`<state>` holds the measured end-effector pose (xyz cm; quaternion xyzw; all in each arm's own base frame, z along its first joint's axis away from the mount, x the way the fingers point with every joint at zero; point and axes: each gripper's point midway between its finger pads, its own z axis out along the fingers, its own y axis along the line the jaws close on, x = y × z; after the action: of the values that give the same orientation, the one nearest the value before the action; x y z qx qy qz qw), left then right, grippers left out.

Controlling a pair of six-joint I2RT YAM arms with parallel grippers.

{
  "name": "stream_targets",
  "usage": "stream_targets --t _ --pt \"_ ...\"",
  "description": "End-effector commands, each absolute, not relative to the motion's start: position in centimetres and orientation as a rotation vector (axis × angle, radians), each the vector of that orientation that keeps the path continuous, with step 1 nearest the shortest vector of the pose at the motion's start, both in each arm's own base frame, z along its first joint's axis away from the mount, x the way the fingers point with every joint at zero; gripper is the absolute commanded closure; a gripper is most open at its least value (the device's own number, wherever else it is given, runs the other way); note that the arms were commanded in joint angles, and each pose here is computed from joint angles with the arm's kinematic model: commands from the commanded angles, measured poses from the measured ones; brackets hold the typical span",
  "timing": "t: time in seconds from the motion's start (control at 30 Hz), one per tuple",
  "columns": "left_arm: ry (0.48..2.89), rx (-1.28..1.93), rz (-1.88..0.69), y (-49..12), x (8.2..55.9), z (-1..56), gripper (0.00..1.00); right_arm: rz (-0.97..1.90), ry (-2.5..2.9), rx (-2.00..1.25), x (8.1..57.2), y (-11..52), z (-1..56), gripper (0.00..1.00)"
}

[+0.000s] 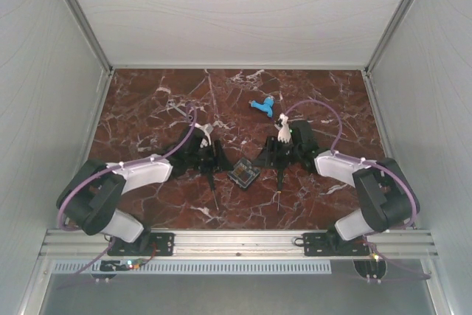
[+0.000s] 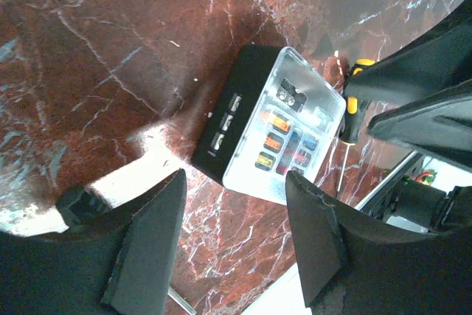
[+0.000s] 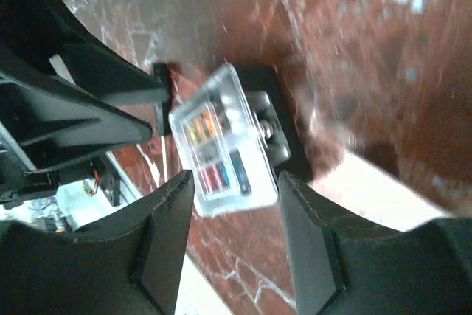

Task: Snap on the fuse box
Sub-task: Close the fuse box cover on the fuse box base.

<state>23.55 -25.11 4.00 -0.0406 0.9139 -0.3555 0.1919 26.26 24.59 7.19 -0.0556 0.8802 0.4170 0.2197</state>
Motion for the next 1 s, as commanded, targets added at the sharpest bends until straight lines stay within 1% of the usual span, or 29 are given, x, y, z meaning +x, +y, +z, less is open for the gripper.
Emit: stream_targets --t 0.0,0.23,0.4,0.57,0.67,0.83,0.97 --pt "2.532 -0.042 -0.937 -25.6 25.0 4.6 0.44 1.218 2.478 -0.059 23.6 24.6 6.7 0.54" --pt "2.571 0.038 -0.953 -27.2 25.0 3.4 0.5 1.281 2.488 -0.026 22.3 25.6 5.5 0.57" --pt "2.618 0.027 -0.972 -27.4 23.9 2.2 0.57 1.294 2.522 -0.005 22.1 25.7 3.8 0.62" --pt "2.679 -0.021 -0.981 -26.9 22.5 0.7 0.66 1.263 2.598 0.001 21.6 25.5 1.6 0.68" --pt "2.711 -0.065 -0.988 -26.6 21.7 -0.1 0.7 1.235 2.619 -0.014 21.7 25.4 0.9 0.75" --pt "2.722 -0.142 -1.01 -25.7 21.4 -0.4 0.73 1.198 2.634 -0.067 23.0 25.8 0.1 0.85" --pt "2.715 -0.217 -1.022 -24.6 21.6 -0.5 0.73 1.161 2.665 -0.11 23.9 26.2 -0.6 0.89"
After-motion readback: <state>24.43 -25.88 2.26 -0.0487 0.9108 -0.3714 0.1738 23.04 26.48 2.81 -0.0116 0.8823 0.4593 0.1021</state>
